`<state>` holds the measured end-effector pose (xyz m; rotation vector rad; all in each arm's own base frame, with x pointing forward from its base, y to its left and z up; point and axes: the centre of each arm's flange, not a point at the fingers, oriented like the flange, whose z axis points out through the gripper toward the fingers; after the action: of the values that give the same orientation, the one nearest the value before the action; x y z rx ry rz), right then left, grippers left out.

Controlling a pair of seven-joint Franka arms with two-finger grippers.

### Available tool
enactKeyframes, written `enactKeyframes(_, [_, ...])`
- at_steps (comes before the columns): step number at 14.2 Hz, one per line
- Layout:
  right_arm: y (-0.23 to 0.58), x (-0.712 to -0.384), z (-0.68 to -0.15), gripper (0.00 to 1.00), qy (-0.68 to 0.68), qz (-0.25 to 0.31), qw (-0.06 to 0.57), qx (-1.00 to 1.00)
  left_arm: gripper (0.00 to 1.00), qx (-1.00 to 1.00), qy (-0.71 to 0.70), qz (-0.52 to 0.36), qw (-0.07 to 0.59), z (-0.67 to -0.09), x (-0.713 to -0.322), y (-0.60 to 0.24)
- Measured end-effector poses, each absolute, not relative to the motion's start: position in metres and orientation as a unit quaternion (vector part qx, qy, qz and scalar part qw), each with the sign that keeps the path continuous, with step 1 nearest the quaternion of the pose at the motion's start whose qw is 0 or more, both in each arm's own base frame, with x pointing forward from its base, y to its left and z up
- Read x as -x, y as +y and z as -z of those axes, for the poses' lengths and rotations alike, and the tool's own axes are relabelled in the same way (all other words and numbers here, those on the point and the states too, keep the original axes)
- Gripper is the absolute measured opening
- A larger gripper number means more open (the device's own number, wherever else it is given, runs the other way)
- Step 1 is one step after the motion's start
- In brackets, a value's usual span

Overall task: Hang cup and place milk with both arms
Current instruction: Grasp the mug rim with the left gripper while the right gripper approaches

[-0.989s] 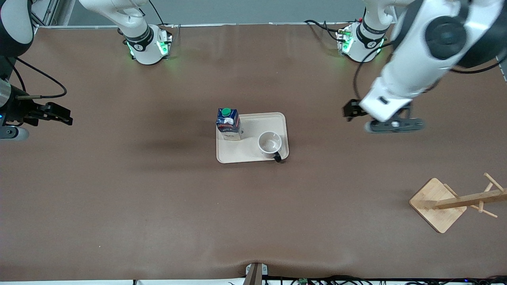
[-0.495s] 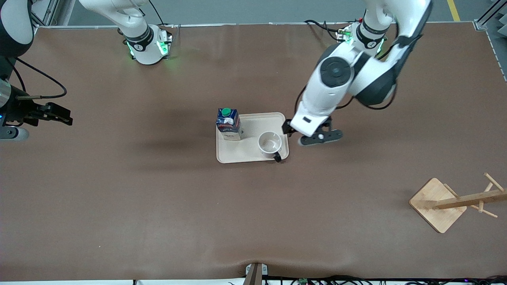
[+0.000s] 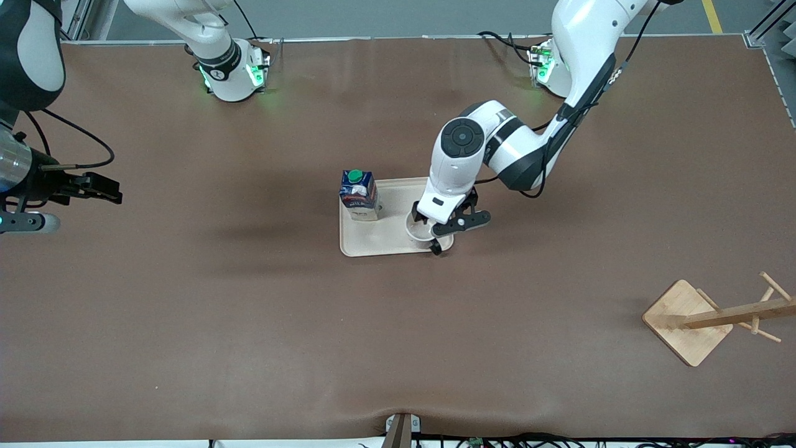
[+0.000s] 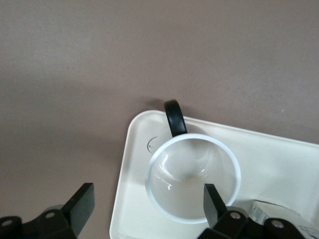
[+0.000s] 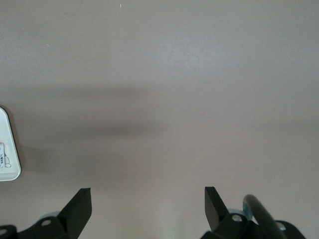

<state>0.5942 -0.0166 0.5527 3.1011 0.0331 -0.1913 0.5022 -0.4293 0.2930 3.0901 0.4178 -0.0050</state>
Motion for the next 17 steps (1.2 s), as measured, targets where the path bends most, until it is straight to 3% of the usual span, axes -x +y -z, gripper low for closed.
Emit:
enactKeyframes(3, [-0.016, -0.603, -0.552, 1.0, 0.012, 0.037, 0.019, -0.999, 0.69, -0.991, 0.133, 0.016, 0.004, -0.273, -0.495, -0.435])
enactKeyframes(4, [-0.015, -0.604, -0.552, 1.0, 0.013, 0.032, 0.019, -0.999, 0.69, -0.99, 0.136, 0.022, 0.001, -0.265, -0.493, -0.436])
enactKeyframes(6, [-0.013, -0.605, -0.553, 1.0, 0.014, 0.03, 0.019, -0.999, 0.56, -0.989, 0.142, 0.035, -0.006, -0.248, -0.489, -0.437])
enactKeyframes(8, [-0.009, -0.609, -0.547, 1.0, 0.018, 0.03, 0.02, -0.999, 0.51, -0.988, 0.149, 0.043, -0.01, -0.236, -0.486, -0.439])
enactKeyframes(12, [0.011, -0.618, -0.542, 1.0, 0.033, 0.022, 0.017, -0.999, 0.07, -0.99, 0.139, 0.03, -0.01, -0.241, -0.49, -0.442])
enactKeyframes(17, [0.045, -0.625, -0.535, 1.0, 0.059, 0.014, 0.019, -0.998, 0.07, -0.992, 0.122, 0.006, -0.031, -0.304, -0.504, -0.433])
